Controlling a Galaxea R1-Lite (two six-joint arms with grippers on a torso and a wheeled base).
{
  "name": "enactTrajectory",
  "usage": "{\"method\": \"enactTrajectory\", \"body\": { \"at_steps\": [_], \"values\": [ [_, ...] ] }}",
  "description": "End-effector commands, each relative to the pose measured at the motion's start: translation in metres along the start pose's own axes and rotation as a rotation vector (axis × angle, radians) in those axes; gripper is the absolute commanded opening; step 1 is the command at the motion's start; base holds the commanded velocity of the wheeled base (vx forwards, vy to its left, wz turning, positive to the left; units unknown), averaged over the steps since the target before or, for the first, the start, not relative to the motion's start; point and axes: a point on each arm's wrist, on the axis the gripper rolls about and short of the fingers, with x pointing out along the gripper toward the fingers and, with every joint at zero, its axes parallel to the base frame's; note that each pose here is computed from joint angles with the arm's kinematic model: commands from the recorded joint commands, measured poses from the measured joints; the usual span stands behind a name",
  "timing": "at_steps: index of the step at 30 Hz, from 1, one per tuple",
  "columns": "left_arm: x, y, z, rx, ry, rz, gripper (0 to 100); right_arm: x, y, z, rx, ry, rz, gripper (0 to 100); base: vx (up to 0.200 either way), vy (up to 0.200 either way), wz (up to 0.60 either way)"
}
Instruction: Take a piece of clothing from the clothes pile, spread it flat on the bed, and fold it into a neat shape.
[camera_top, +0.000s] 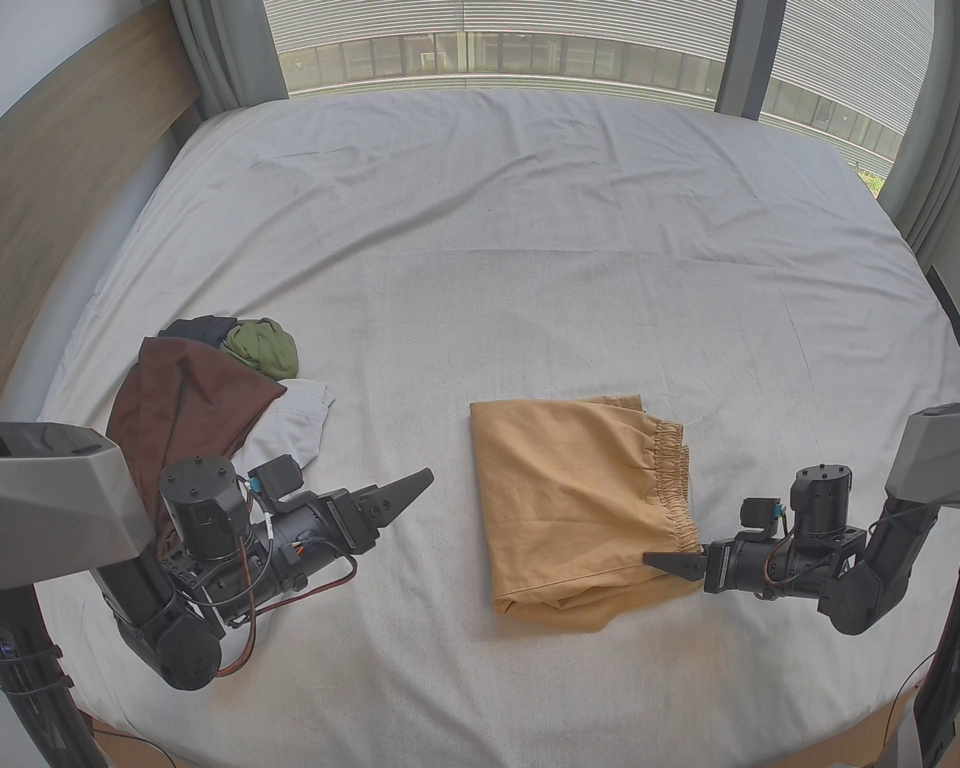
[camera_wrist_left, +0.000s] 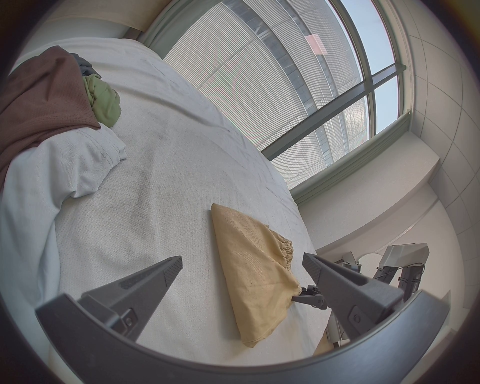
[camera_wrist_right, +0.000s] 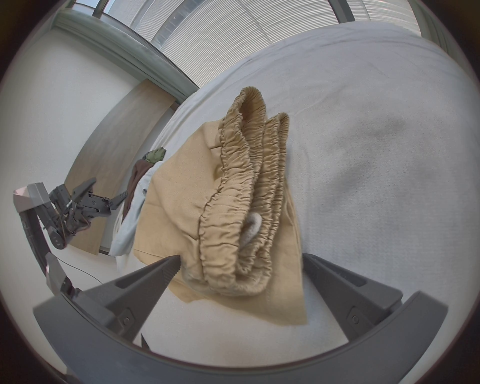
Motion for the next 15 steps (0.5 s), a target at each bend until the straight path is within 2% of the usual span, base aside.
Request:
{"method": "enactTrajectory", "body": {
  "at_steps": [1, 9, 15],
  "values": [
    [0.0, 0.0, 0.0, -0.001, 0.001, 0.001, 100, 0.006, 0.001, 0.003, 0.045, -0.021, 0.043, 100, 0.0, 0.0, 0.0],
    [0.0, 0.0, -0.001, -0.002, 0.006, 0.002, 100, 0.021, -0.006, 0.004, 0.155, -0.115, 0.126, 100, 0.0, 0.0, 0.0],
    [-0.001, 0.001, -0.001, -0.003, 0.007, 0.003, 100, 0.035, -0.01, -0.007, 0.164, -0.114, 0.144, 100, 0.0, 0.0, 0.0]
  ]
}}
